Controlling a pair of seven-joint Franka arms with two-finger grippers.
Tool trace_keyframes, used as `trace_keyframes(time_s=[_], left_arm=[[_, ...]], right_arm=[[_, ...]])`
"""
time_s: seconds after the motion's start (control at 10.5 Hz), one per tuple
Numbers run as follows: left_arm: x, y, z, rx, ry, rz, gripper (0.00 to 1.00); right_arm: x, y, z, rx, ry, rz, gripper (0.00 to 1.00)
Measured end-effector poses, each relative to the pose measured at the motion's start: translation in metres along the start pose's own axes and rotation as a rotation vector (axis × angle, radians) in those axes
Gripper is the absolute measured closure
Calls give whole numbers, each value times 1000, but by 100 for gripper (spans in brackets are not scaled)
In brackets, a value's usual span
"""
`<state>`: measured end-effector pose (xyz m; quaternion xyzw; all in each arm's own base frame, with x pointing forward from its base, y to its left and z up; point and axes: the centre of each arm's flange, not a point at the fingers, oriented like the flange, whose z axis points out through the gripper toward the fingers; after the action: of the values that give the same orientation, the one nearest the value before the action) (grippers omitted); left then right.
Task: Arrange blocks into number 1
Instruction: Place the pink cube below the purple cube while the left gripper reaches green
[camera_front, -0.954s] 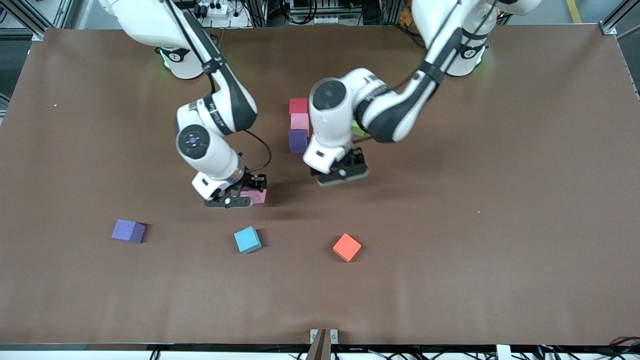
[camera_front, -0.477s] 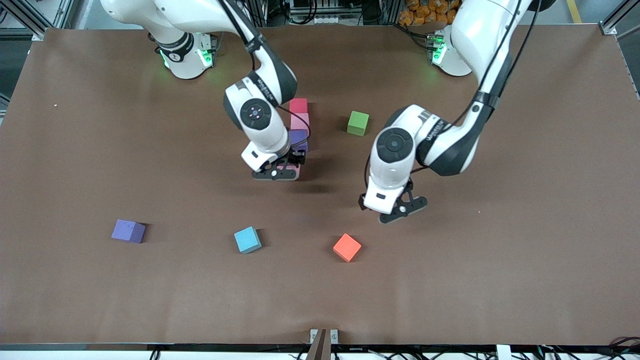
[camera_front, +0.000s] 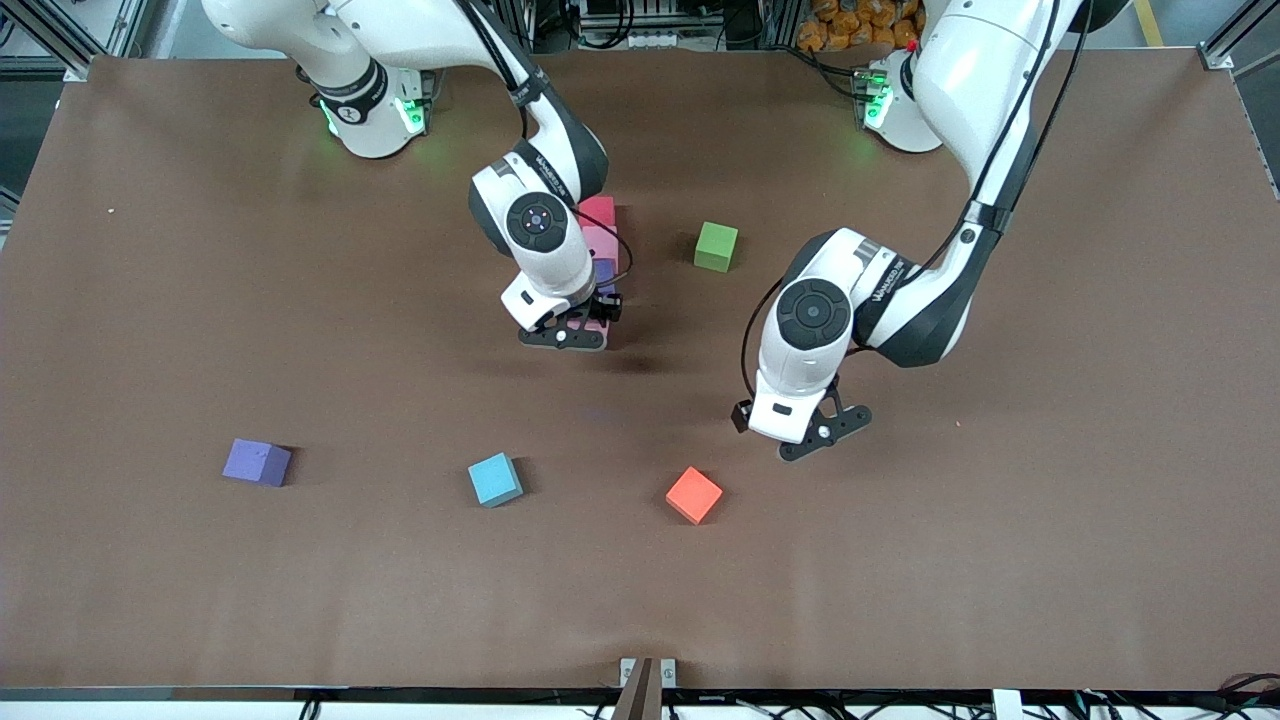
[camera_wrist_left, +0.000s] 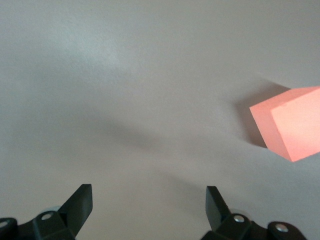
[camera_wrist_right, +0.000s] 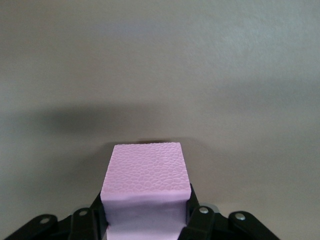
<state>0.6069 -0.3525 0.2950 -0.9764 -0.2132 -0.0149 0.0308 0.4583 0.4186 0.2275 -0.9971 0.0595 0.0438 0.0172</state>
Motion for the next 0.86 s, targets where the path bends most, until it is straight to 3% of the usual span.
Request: trace_keyframes(time_s=[0.29,0.57,0.67,0.86], left_arm=[[-20,7,7,-8,-53,-11,0],[-96,17,34,58,-121,-99,0],[-114,9,37,79,-124,-119,0],[-129,-18,37,52,-92,-228,0]], right_arm=[[-17,-10,15,-21,-13,8,39],[-27,-18,17,-25,-15,-3,34],[-30,-20,18,-26,-16,-7,29],[-30,-21,16,-22,-12,-8,4]])
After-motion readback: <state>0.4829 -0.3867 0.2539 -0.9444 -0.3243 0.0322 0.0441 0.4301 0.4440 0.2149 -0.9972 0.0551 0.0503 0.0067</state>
